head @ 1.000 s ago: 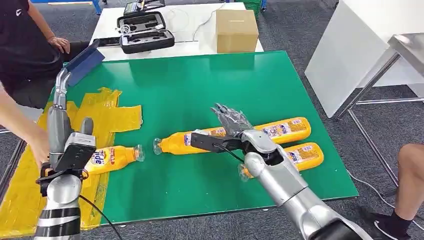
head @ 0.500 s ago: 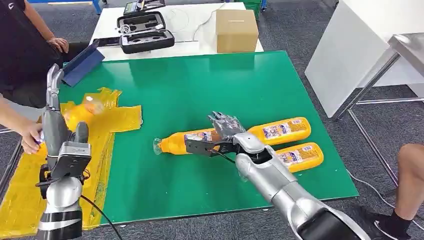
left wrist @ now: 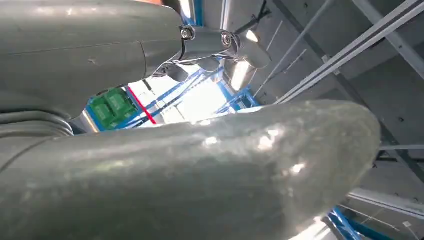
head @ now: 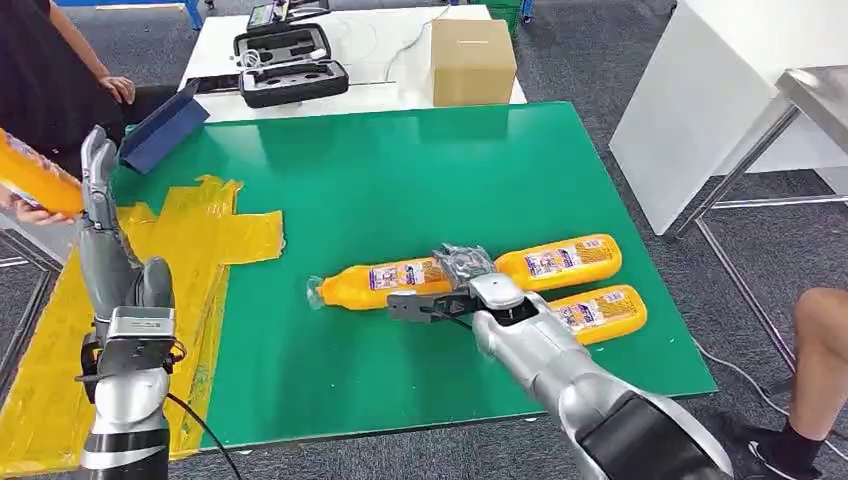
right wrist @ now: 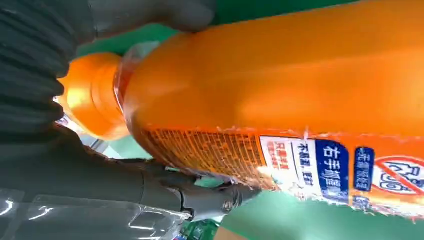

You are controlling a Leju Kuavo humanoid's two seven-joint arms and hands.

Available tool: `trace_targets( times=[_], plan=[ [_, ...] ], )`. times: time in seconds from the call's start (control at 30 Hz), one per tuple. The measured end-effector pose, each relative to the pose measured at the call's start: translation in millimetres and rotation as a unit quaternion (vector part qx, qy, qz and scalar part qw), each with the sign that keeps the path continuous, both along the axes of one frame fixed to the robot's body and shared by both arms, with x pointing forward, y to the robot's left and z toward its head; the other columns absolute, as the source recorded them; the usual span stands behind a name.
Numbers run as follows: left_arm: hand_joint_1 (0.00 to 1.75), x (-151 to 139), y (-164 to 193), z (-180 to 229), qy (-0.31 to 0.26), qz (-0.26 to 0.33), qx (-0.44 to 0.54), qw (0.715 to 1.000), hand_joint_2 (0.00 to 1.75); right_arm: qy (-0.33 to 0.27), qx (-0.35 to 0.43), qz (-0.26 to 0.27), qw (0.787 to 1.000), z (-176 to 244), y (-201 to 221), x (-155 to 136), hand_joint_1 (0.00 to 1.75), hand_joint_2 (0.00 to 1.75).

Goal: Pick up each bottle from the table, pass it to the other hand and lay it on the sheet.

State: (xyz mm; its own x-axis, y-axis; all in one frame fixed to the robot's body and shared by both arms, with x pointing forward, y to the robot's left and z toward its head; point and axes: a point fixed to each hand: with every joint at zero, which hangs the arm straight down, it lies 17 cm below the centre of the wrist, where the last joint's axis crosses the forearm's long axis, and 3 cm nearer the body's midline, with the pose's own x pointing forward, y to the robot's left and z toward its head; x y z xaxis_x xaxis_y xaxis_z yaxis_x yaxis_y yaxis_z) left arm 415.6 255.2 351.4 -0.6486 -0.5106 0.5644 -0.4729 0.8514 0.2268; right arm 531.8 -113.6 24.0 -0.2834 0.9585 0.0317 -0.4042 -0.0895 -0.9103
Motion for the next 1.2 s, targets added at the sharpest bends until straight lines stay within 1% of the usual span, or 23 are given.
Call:
trace_targets(
  times=[0.63, 0.73, 0.77, 0.83, 0.9, 0.97, 1.03, 1.1, 1.17, 1.2],
  plan=[
    [0.00, 0, 2, -1, 0.002, -0.005, -0.013, 1.000, 0.00, 0.012, -0.010, 0.001, 1.000, -3, -2, 2, 1.75, 1.75],
    [0.00, 4, 2, -4, 0.015, -0.011, -0.022, 1.000, 0.00, 0.009, -0.007, 0.000, 1.000, -2, -2, 3, 1.75, 1.75],
    [0.00, 9, 2, -10, 0.036, -0.023, -0.034, 0.999, 0.00, 0.001, 0.002, -0.005, 1.000, 1, -2, 5, 1.75, 1.75],
    [0.00, 25, -2, -30, 0.101, -0.062, -0.073, 0.990, 0.00, -0.019, 0.031, -0.020, 0.999, 7, -2, 9, 1.75, 1.75],
    [0.00, 34, -5, -49, 0.145, -0.099, -0.112, 0.978, 0.00, -0.054, 0.086, -0.035, 0.994, 17, 1, 10, 1.75, 1.75],
    [0.00, 34, 0, -60, 0.157, -0.106, -0.141, 0.972, 0.00, -0.091, 0.146, -0.049, 0.984, 35, 7, 10, 1.75, 1.75],
    [0.00, 34, 12, -70, 0.164, -0.100, -0.171, 0.966, 0.00, -0.127, 0.208, -0.065, 0.968, 61, 12, 10, 1.75, 1.75],
    [0.00, 32, 26, -82, 0.171, -0.092, -0.208, 0.959, 0.00, -0.149, 0.261, -0.075, 0.951, 84, 16, 6, 1.75, 1.75],
    [0.00, 30, 34, -89, 0.176, -0.086, -0.223, 0.955, 0.00, -0.163, 0.290, -0.078, 0.940, 101, 19, 3, 1.75, 1.75],
    [0.00, 29, 36, -91, 0.177, -0.083, -0.226, 0.954, 1.75, -0.168, 0.299, -0.079, 0.936, 106, 19, 2, 1.75, 1.75]
  ],
)
